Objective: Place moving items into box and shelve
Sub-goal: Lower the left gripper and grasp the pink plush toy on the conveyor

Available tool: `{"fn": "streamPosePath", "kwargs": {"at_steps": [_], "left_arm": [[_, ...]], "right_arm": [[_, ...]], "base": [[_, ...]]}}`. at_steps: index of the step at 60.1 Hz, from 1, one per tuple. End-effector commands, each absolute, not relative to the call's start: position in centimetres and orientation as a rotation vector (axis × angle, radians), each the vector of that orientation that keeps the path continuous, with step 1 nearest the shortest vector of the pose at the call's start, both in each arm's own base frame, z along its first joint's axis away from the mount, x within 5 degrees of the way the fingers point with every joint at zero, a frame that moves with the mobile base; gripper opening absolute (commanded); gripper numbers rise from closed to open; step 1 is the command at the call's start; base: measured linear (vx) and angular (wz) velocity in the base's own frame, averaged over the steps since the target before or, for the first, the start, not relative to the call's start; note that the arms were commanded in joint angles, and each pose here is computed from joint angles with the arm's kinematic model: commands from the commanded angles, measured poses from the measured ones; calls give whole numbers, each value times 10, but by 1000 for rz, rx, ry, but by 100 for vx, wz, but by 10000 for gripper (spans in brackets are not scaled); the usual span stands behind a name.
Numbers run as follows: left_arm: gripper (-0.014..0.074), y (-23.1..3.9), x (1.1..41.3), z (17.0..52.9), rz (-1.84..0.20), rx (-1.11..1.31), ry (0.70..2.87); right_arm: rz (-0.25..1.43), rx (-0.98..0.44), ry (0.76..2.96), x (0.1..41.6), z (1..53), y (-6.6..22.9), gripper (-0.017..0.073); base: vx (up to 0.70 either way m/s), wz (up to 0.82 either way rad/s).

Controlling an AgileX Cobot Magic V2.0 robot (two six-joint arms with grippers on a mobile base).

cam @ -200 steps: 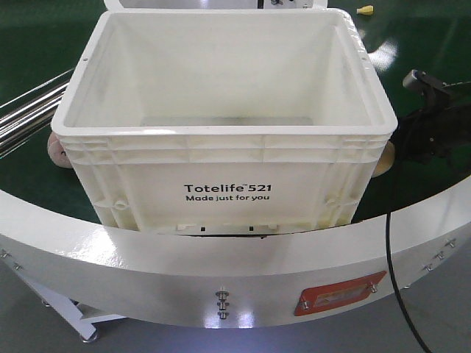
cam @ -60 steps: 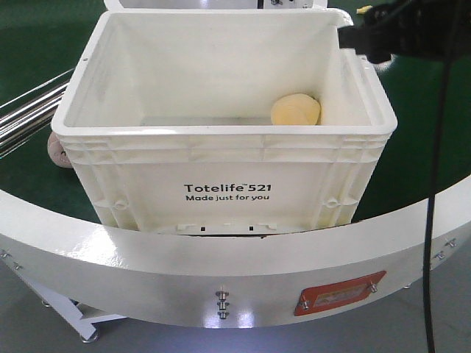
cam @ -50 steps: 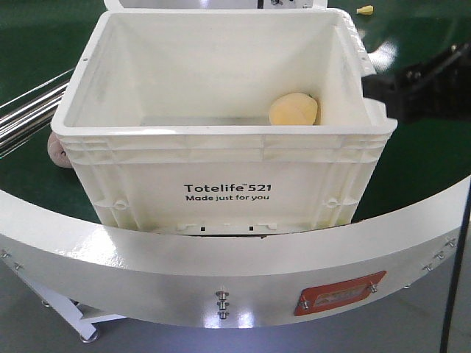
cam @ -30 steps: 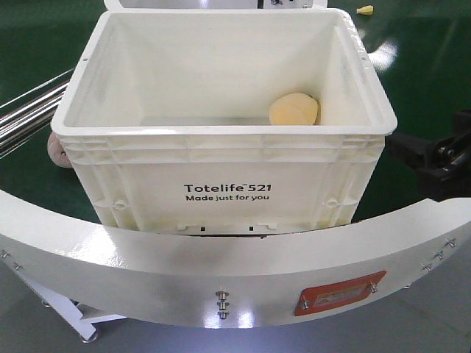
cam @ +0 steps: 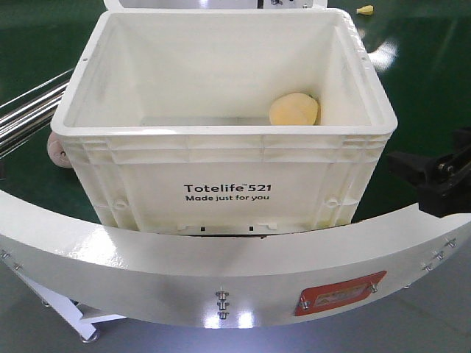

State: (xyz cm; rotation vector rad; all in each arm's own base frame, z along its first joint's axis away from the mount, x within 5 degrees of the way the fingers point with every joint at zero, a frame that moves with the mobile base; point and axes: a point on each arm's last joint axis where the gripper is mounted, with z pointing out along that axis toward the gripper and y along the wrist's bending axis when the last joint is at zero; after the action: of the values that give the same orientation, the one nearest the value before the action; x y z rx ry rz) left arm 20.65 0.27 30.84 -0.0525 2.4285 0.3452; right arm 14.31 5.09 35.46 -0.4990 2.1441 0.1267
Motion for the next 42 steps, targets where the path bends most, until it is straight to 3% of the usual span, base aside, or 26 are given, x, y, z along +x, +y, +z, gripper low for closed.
{"fn": "streamPosePath", "kwargs": {"at_steps": [1,11,30,42], "left_arm": [[591,4,232,321,378,-2,2427],[587,13,268,312,306,-1,2523],[587,12,316,299,-65,71,2516],[587,12,342,287,-93,51,2464]], "right_arm": [[132,-481,2045,144,370,51,574],[132,-481,2045,144,370,51,574],[132,-481,2045,144,370,51,574],[132,-481,2045,144,370,51,574]], "base": [[0,0],[0,0],[0,0],[0,0]]}}
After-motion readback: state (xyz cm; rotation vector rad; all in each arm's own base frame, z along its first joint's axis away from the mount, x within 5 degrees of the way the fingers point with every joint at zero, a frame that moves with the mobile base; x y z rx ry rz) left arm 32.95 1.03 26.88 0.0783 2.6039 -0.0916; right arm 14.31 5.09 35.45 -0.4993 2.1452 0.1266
